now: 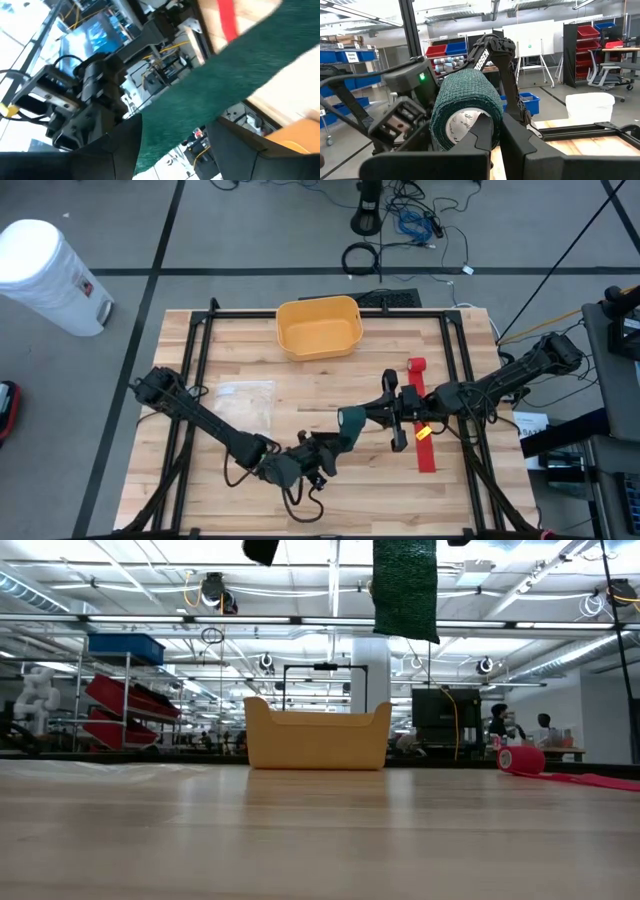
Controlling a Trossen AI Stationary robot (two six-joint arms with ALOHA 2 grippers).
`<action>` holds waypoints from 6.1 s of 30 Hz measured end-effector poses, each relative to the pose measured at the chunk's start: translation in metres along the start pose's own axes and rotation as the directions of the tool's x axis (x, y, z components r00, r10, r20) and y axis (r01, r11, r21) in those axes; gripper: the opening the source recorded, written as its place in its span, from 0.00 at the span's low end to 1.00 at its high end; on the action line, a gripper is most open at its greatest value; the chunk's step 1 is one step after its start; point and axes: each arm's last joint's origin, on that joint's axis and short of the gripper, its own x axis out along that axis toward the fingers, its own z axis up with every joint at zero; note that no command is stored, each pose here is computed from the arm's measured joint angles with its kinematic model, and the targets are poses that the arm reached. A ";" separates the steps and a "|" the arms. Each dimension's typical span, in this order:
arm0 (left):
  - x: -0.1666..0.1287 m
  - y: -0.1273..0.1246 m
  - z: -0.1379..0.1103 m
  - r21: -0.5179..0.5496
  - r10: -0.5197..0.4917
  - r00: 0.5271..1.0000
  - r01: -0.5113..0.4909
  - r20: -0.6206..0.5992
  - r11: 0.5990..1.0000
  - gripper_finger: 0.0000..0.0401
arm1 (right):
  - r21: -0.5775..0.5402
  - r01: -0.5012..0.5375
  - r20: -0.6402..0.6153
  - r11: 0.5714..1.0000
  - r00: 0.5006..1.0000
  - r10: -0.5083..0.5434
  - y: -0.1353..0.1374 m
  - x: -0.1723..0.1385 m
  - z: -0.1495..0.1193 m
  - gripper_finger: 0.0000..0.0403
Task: Roll bandage
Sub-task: Roll the green bandage
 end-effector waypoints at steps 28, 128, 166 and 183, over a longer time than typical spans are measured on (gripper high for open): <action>-0.007 0.008 0.008 -0.196 0.101 0.990 -0.080 0.102 0.977 0.03 | -0.049 0.031 -0.017 0.998 0.999 -0.032 -0.001 0.000 -0.002 0.03; 0.005 0.034 -0.046 -0.674 0.222 0.929 -0.369 -0.298 0.640 0.03 | 0.057 -0.156 -0.184 0.986 0.969 0.164 -0.002 0.000 -0.016 0.03; -0.063 0.068 -0.048 -0.818 0.240 0.940 -0.332 -0.244 0.469 0.43 | 0.069 -0.186 -0.175 0.980 0.965 0.195 0.003 -0.016 0.000 0.03; -0.053 0.050 -0.018 -0.735 0.274 0.958 -0.124 0.088 0.667 0.43 | 0.051 -0.115 -0.174 0.992 0.977 0.122 0.000 -0.016 -0.001 0.03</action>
